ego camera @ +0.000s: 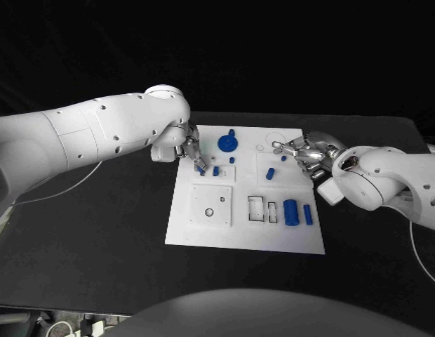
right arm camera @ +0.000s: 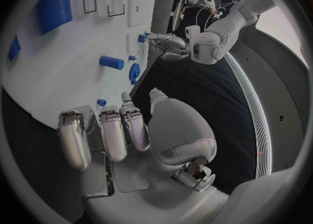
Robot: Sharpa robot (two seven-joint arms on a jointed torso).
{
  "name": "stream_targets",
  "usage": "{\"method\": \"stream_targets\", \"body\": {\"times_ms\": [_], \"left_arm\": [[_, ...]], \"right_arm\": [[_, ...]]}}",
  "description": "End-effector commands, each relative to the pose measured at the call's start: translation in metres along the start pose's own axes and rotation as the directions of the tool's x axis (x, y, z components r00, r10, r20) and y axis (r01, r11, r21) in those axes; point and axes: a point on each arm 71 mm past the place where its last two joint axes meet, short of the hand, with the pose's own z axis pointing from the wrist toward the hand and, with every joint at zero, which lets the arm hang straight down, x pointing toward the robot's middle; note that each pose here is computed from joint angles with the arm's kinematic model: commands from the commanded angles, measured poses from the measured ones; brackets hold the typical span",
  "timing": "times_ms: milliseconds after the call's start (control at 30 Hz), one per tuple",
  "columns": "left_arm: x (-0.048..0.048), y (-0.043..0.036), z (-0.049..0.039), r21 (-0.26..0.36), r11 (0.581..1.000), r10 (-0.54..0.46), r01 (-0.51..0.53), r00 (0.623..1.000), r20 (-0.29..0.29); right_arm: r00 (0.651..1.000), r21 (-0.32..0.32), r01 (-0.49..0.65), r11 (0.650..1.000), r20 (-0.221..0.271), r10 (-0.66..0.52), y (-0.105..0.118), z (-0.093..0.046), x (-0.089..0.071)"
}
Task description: Assemble the parts on the task board
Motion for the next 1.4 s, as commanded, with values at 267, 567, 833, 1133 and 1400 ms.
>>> {"method": "stream_targets", "body": {"times_ms": [267, 567, 833, 1133, 1400], "left_arm": [[0.0014, 0.0043, -0.0001, -0.078, 0.997, 0.012, -0.014, 1.0, -0.018], [0.0015, 0.0041, -0.0001, -0.075, 0.997, 0.011, -0.012, 1.0, -0.017], [0.0021, 0.0027, -0.0001, -0.072, 0.997, 0.016, -0.018, 1.0, -0.022], [0.0024, 0.0034, 0.0003, -0.066, 0.998, 0.005, -0.007, 0.999, -0.036], [0.0022, 0.006, 0.0007, -0.073, 0.997, 0.002, -0.005, 0.999, -0.038]], "right_arm": [[1.0, -0.006, 0.006, 1.0, -0.006, -0.006, -0.0001, -0.0005, 0.0001], [1.0, -0.008, 0.006, 1.0, -0.008, -0.006, 0.0008, -0.0004, 0.0014], [1.0, -0.006, 0.006, 1.0, -0.008, -0.006, 0.0005, -0.0004, 0.001], [1.0, -0.004, 0.007, 1.0, -0.011, -0.007, 0.0003, -0.0003, 0.0012], [1.0, -0.003, 0.007, 1.0, -0.013, -0.007, 0.0003, -0.0004, 0.0015]]}}
